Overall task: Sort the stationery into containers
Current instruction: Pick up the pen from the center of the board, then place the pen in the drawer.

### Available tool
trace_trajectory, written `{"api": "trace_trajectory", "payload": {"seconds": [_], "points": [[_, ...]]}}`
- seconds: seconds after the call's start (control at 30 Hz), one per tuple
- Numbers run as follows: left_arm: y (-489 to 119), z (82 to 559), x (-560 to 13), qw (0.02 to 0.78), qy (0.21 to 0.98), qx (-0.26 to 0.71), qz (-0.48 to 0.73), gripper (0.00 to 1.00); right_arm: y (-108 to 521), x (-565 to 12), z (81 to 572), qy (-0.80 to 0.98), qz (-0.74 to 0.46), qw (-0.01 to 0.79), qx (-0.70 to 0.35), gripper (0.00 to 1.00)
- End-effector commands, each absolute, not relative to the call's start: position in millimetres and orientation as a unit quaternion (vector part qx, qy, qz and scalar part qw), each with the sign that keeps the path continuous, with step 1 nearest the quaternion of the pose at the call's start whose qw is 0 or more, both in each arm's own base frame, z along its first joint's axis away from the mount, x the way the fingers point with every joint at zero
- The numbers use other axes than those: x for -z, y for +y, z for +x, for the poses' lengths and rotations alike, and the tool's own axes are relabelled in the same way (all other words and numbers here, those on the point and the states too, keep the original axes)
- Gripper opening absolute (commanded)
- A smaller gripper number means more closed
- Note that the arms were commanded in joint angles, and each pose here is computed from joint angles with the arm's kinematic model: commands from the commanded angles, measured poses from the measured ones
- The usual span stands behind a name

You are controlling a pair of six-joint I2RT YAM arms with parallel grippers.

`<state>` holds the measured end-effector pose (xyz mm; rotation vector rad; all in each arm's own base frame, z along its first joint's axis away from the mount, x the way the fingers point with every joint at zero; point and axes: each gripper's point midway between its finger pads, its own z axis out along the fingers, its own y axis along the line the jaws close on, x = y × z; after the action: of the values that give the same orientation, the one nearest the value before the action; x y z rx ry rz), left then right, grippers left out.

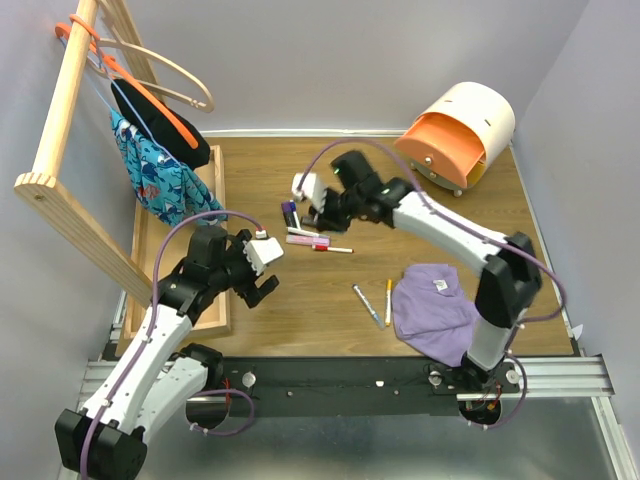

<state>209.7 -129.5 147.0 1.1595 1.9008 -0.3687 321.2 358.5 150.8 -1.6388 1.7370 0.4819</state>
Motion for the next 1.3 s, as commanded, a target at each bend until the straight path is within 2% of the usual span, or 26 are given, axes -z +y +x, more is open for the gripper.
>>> {"api": "trace_trajectory", "payload": {"seconds": [0.0,0.17,0.4,0.7,1.0,1.1,1.13,1.23,1.27], "points": [[-159.6,222.7,-171.6,0.468,0.713,0.193,0.485,0.99,299.3,-246.4,366.0,0.705,-0.559,0.415,-0.138,0.07],[-181.8,231.9,-180.5,0.480,0.687,0.205,0.506,0.99,243.5,-316.0,415.2,0.713,-0.509,0.480,-0.053,0.07],[-204.6,238.9,-192.4,0.489,0.665,0.217,0.521,0.99,154.1,-342.3,467.5,0.739,-0.450,0.500,0.032,0.06],[-205.1,235.0,-190.8,0.486,0.670,0.221,0.516,0.99,86.4,-324.4,500.0,0.767,-0.413,0.485,0.079,0.06],[-205.2,238.4,-189.9,0.490,0.672,0.219,0.510,0.99,63.0,-292.4,516.5,0.786,-0.397,0.464,0.098,0.09],[-205.7,239.7,-190.5,0.490,0.672,0.218,0.510,0.99,58.7,-290.1,520.2,0.791,-0.382,0.465,0.106,0.23],[-205.2,240.4,-191.1,0.491,0.673,0.217,0.509,0.99,57.6,-295.2,521.3,0.790,-0.375,0.473,0.110,0.34],[-205.8,242.0,-191.5,0.492,0.672,0.216,0.509,0.99,59.4,-309.2,519.2,0.785,-0.364,0.491,0.106,0.45],[-206.0,242.5,-192.0,0.493,0.672,0.216,0.509,0.99,59.7,-313.8,518.2,0.783,-0.360,0.496,0.105,0.46]]}}
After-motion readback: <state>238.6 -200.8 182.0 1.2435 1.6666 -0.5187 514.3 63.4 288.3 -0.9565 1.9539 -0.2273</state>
